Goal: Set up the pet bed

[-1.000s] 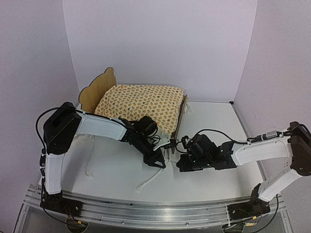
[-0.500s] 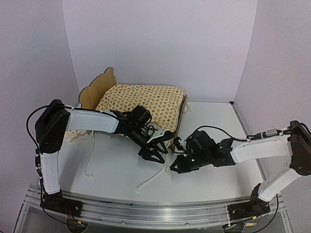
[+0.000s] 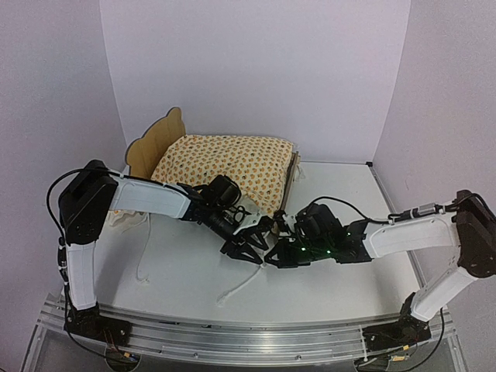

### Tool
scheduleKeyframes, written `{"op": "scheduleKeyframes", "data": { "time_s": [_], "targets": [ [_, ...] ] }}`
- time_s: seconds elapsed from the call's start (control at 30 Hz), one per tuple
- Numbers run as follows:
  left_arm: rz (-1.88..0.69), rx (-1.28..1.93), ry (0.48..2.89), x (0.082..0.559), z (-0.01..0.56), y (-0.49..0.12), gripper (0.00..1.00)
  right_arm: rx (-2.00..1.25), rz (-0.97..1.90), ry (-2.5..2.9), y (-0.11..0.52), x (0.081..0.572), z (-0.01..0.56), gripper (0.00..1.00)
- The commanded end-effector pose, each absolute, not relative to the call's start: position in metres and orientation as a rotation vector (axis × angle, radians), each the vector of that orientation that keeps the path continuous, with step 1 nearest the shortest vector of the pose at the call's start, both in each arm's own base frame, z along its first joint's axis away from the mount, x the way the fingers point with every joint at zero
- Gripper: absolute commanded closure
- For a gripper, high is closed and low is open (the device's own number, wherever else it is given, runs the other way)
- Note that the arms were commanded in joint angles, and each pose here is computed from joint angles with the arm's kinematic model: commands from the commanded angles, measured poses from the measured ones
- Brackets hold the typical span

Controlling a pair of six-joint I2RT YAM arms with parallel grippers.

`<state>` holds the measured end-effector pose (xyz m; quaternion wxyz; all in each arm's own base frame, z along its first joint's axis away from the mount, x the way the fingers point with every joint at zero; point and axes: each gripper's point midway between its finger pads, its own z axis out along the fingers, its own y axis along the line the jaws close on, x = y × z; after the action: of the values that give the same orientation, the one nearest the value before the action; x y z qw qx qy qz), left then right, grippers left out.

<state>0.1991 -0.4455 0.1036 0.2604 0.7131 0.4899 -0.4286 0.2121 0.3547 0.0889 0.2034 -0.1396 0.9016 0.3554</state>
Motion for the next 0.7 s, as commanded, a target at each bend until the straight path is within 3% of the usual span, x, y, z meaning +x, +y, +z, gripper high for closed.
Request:
{"op": "scheduleKeyframes", "data": {
  "time_s": [0.0, 0.13, 0.67],
  "targets": [
    [-1.156, 1.907, 1.352, 0.205, 0.1, -0.453, 0.61, -0.395, 1.1, 2.391, 0.372, 0.226, 0.122, 1.0],
    [-1.128, 1.926, 1.397, 0.204, 0.087, -0.447, 0.69, -0.369, 1.127, 2.35, 0.368, 0.231, 0.131, 1.0],
    [-1.092, 1.921, 1.416, 0.22, 0.078, -0.43, 0.67, -0.388, 1.173, 2.332, 0.368, 0.229, 0.141, 1.0]
  ]
}}
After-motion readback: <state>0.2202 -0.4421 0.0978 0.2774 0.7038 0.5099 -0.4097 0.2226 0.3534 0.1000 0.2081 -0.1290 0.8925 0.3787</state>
